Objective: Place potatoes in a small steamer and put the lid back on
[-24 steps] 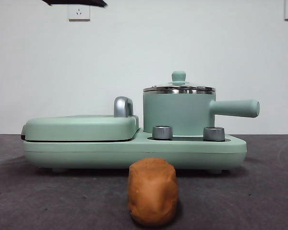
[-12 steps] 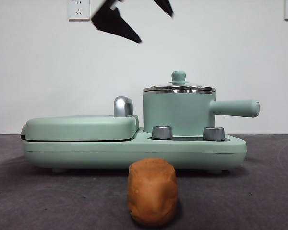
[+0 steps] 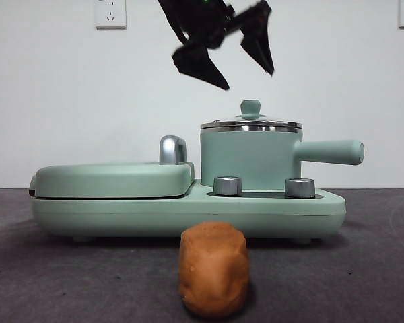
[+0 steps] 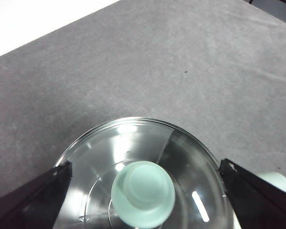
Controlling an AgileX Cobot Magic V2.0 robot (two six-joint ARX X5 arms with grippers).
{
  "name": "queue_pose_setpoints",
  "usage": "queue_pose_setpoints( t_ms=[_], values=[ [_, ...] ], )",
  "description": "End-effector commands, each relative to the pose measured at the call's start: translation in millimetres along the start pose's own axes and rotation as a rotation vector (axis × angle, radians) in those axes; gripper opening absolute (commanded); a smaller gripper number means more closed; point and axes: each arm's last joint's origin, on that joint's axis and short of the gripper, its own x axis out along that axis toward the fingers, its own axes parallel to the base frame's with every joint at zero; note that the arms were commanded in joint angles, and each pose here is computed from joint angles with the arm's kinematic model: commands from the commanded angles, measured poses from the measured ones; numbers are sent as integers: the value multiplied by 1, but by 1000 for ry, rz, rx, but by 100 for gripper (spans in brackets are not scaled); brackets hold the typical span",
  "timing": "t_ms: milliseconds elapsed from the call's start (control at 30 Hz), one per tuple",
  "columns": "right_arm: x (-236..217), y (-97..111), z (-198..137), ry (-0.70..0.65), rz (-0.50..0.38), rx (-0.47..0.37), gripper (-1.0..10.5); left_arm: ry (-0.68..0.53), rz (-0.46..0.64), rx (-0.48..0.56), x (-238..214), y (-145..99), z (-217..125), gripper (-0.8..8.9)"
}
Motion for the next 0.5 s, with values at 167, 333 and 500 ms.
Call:
queue_pose_setpoints(
  t_ms=[167,333,500],
  values=[
    [-1,2,4,-14,4,-26,447,18,-8,22,25,-1,-7,496],
    [-1,2,4,-14,4,-26,447,24,-11,52,30,-2,-9,495],
    [-1,2,4,-14,4,-26,447,30,-17,75,30,-5,-10,490]
  ],
)
